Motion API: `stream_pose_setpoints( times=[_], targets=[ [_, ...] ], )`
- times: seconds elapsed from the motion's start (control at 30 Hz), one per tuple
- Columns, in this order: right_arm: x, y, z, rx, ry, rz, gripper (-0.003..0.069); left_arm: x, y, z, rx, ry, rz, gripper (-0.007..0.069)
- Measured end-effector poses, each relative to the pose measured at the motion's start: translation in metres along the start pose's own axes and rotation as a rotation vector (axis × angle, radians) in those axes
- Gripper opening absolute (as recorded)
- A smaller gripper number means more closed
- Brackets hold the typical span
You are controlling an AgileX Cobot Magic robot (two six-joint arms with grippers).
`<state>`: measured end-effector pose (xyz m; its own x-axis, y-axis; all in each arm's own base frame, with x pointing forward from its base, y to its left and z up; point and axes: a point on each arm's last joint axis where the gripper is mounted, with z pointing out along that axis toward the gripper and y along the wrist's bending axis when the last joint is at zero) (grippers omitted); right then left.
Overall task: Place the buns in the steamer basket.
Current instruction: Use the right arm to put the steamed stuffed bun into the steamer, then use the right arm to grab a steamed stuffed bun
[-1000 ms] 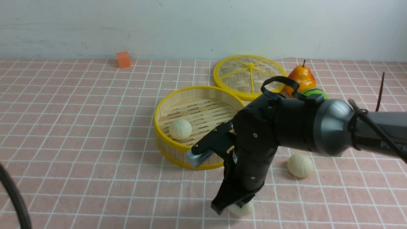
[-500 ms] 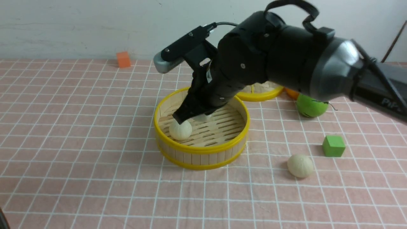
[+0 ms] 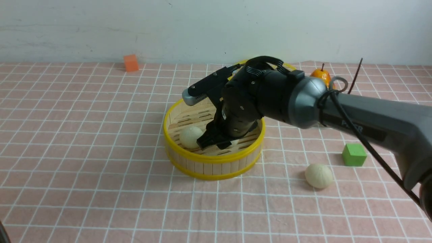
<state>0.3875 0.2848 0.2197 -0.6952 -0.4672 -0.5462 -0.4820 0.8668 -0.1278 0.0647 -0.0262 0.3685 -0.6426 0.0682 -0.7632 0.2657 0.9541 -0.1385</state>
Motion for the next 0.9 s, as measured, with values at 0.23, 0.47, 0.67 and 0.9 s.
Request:
stream_pose_setpoints(
  times=[0.23,0.47,0.67,0.9],
  targets=[
    [-0.022,-0.013,-0.07,0.006,-0.059,0.03,0.0589,0.0,0.0,0.0,0.0,0.001,0.0,-0.0014],
    [-0.013,-0.051,-0.156,0.098,-0.005,0.059,0.054,0.0,0.0,0.0,0.0,0.002,0.0,-0.0013],
    [0.027,-0.085,-0.127,0.16,0.184,0.104,0.0481,0.0,0.0,0.0,0.0,0.002,0.0,-0.0011],
    [0.084,-0.115,-0.064,0.124,0.241,0.247,0.0466,0.003,-0.001,0.0,0.01,0.028,-0.008,-0.0008]
  ],
)
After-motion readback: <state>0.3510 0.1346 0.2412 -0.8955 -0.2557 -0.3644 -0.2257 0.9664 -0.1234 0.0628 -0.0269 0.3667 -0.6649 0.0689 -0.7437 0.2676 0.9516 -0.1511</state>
